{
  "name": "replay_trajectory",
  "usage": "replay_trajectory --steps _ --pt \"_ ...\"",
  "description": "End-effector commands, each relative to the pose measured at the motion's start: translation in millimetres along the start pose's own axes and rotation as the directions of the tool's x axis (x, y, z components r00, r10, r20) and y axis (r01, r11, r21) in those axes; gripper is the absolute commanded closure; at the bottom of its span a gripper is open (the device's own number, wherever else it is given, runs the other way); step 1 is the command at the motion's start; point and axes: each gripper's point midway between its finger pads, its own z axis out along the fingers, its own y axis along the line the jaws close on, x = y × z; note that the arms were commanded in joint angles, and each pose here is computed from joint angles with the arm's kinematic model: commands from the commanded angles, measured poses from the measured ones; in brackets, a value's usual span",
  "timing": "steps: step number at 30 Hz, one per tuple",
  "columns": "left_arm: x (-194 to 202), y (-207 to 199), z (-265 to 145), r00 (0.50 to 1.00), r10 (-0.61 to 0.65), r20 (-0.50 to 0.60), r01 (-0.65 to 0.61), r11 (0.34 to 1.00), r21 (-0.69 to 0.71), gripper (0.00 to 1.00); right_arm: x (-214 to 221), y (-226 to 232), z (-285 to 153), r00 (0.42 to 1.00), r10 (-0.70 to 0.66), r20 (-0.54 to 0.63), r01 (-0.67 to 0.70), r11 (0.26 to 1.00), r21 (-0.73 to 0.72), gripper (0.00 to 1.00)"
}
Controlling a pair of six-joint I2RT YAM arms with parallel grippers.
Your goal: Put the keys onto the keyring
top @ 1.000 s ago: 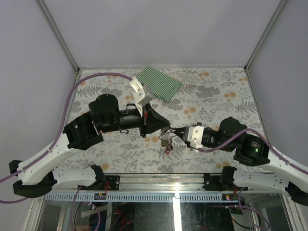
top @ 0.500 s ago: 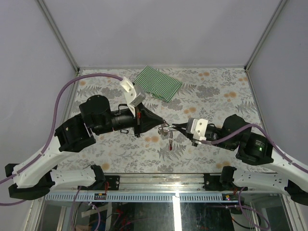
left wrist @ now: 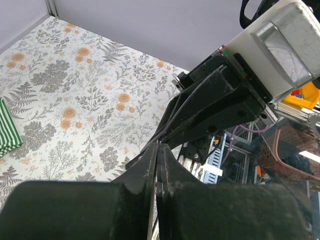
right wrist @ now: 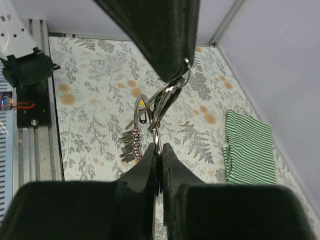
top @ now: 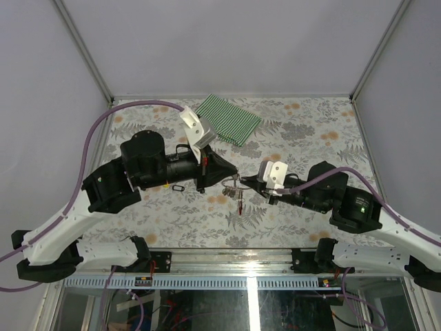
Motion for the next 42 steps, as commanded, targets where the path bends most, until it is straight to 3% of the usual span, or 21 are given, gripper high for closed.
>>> replay_trajectory --steps 1,16,27,35,42 --pt "-17.9 -2.7 -2.7 0.999 0.029 0.030 -0.029 1.000 0.001 1.00 -33.0 -24.0 3.4 0.988 0.080 0.134 -0.097 0.988 0.121 1.00" --pt "-23.7 -5.2 20.1 0.999 0.035 -0.032 -0.034 0.999 0.032 0.95 -44.8 -38.7 10.8 0.899 0.196 0.393 -0.293 0.934 0.205 1.00" --pt "-35.9 -14.7 4.2 0.999 0.049 0.024 -0.050 0.997 0.062 0.62 -64.4 -51.6 -7.2 0.832 0.112 0.544 -0.292 0.921 0.257 1.00" --pt "-48.7 5.6 -34.4 0.987 0.104 0.126 -0.092 0.991 -0.095 0.53 -82.2 -42.3 -30.9 0.781 0.082 0.619 -0.260 0.944 0.204 1.00" --pt "-52.8 1.6 -40.4 0.981 0.125 0.150 -0.114 0.990 -0.081 0.47 -98.1 -29.2 -43.5 0.765 0.076 0.639 -0.206 0.970 0.132 1.00"
